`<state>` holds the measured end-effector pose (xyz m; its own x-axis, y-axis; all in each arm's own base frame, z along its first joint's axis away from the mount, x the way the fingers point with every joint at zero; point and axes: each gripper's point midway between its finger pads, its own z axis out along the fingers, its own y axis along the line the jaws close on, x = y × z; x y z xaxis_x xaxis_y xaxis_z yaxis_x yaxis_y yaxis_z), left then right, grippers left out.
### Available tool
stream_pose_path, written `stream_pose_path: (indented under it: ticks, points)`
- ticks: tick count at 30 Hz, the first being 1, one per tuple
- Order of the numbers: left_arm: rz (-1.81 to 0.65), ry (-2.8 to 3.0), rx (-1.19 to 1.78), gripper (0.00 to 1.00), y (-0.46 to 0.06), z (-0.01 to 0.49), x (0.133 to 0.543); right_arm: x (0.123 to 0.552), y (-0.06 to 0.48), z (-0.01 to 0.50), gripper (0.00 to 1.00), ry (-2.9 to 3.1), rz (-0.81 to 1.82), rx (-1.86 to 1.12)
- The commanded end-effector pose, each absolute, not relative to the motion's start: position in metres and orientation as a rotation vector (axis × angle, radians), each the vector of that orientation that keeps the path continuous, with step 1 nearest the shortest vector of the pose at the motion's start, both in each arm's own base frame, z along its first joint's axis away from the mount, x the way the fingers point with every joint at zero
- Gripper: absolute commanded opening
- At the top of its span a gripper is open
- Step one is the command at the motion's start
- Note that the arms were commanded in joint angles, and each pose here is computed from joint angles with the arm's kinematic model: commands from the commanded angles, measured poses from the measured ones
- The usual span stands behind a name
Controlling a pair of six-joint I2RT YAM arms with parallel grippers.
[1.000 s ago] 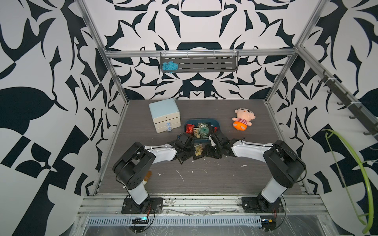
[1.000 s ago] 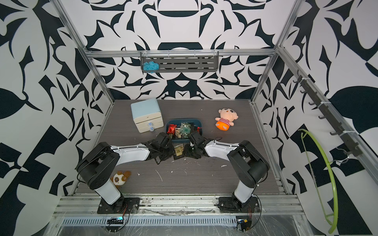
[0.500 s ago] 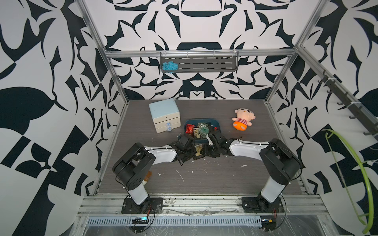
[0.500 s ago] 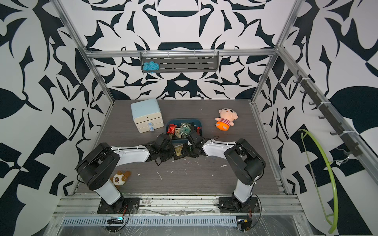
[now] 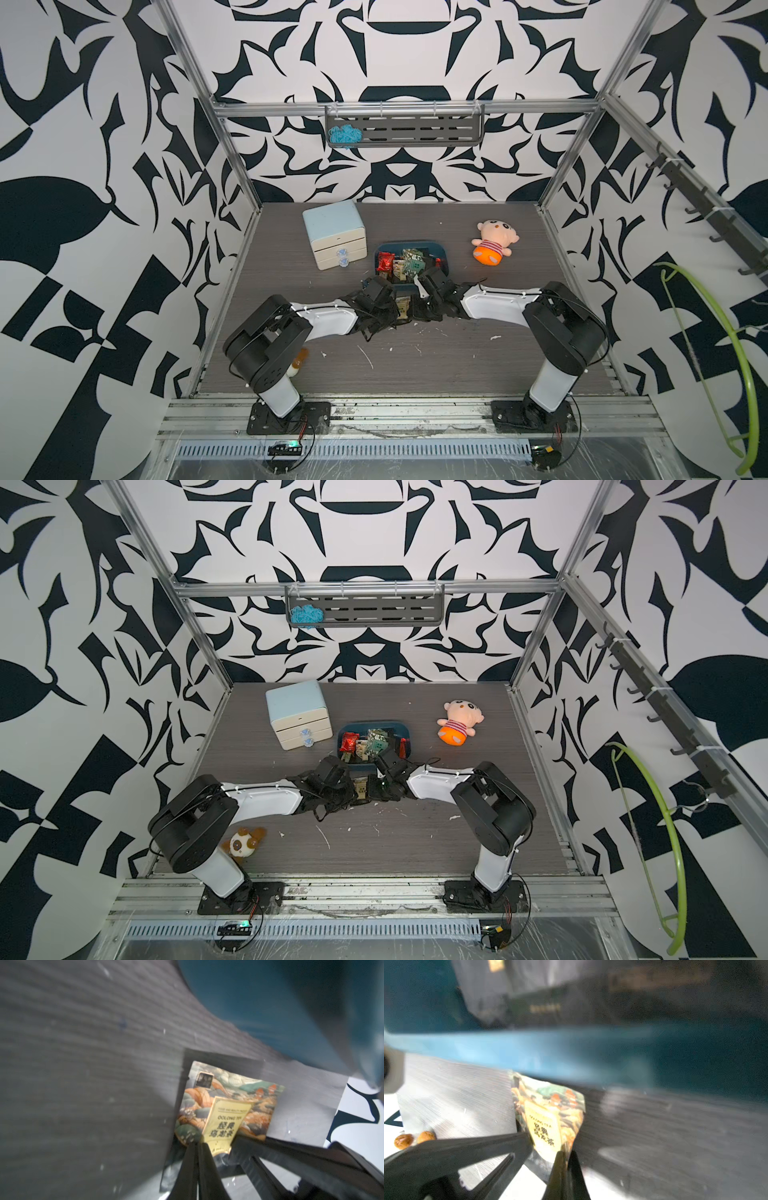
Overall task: Put the tea bags into the storage box
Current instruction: Pick up the tea bag from the center of the board.
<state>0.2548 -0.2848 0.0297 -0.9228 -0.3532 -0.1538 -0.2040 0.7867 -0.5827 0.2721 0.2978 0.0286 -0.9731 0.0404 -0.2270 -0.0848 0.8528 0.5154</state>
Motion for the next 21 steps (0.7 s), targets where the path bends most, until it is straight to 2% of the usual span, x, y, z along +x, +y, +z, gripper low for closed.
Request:
stream_pose_path:
  ticks: [1, 4, 10, 15, 21]
  points:
    - [-0.834, 2.67, -0.339, 0.08, -0.283, 0.053, 0.253, 0.269, 0.292, 0.054, 0.0, 2.757, 0.77, -0.066]
    - [-0.864, 2.615, -0.304, 0.09, -0.28, 0.075, 0.252, 0.264, 0.278, 0.064, 0.0, 2.733, 0.727, -0.065]
    - [-0.84, 2.49, -0.268, 0.25, -0.256, 0.119, 0.249, 0.243, 0.244, 0.089, 0.0, 2.718, 0.633, -0.068]
    - [-0.72, 2.391, -0.265, 0.34, -0.223, 0.15, 0.249, 0.238, 0.212, 0.131, 0.0, 2.647, 0.524, -0.078]
    - [-0.625, 2.283, -0.28, 0.67, -0.192, 0.172, 0.249, 0.273, 0.189, 0.21, 0.0, 2.439, 0.495, 0.014]
